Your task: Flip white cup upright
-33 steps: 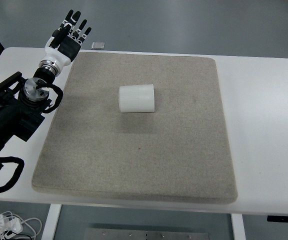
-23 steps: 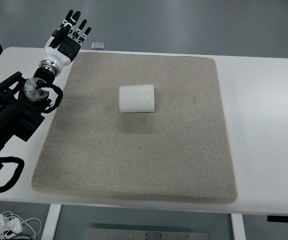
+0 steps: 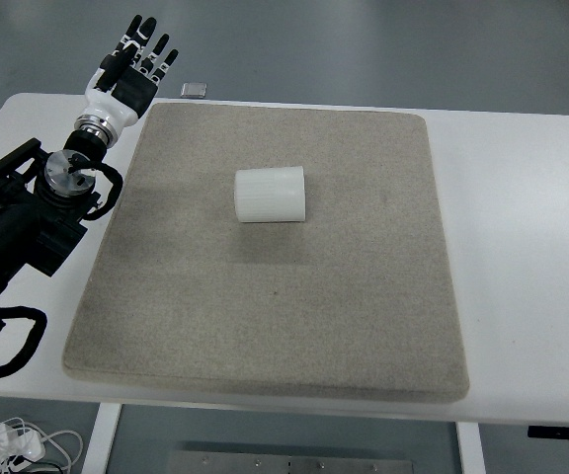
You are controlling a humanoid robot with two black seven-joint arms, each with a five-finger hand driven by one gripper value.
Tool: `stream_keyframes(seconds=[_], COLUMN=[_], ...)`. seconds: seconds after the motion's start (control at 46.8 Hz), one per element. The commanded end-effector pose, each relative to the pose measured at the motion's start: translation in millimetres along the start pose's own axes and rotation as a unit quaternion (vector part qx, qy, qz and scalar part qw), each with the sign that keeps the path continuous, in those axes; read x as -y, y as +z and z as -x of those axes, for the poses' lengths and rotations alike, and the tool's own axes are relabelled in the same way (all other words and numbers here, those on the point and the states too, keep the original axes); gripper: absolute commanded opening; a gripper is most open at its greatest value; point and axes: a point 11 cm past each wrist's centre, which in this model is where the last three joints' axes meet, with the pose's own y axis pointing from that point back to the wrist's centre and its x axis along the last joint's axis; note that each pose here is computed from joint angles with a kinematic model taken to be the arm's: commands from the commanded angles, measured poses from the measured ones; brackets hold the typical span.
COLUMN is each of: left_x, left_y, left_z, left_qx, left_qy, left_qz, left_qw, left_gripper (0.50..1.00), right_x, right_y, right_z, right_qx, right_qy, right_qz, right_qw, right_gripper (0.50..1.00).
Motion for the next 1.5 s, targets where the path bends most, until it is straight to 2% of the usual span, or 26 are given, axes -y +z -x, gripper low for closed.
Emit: stream_keyframes(seconds=[0.0,0.214,0.427,0.598,0.748,1.09,1.368,1.474], left_x=[-0.3,0.7,13.3,23.2,23.8,12.8,-11.5,-20.8], left_y=[1.1,3.3,7.9,7.5,-7.3,-19.4,-41.8,-45.8], left_z=[-1.8,0.3,32.2,66.1,93.1,137.4,137.9,138.3], left_qx=[0.006,0.016,0.115,0.216,0.313,0.529,0.686,0.728], left_qy=[0.002,-0.001,-0.044,-0.09,-0.143,-0.242,-0.301,-0.319], left_qz=[-0.001,-0.003,-0.028,-0.052,-0.084,-0.131,-0.193,-0.195], left_qw=[1.0,1.0,0.992,0.971,0.935,0.803,0.634,0.574], left_gripper=[0.994,0.994,0.994,0.994,0.994,0.992,0.99,0.988], right_x=[0.0,0.0,0.0,0.0,0.0,0.0,0.0,0.0], right_y=[0.0,0.0,0.0,0.0,0.0,0.0,0.1,0.0], right_z=[-0.1,-0.1,-0.1,-0.1,-0.1,-0.1,-0.1,0.4], right_qx=[0.0,0.0,0.0,0.0,0.0,0.0,-0.001,0.0], right_qy=[0.0,0.0,0.0,0.0,0.0,0.0,0.0,-0.001], right_qz=[0.0,0.0,0.0,0.0,0.0,0.0,0.0,0.0], right_qw=[1.0,1.0,1.0,1.0,1.0,1.0,1.0,1.0], right_gripper=[0.952,0.952,0.952,0.952,0.952,0.952,0.952,0.952])
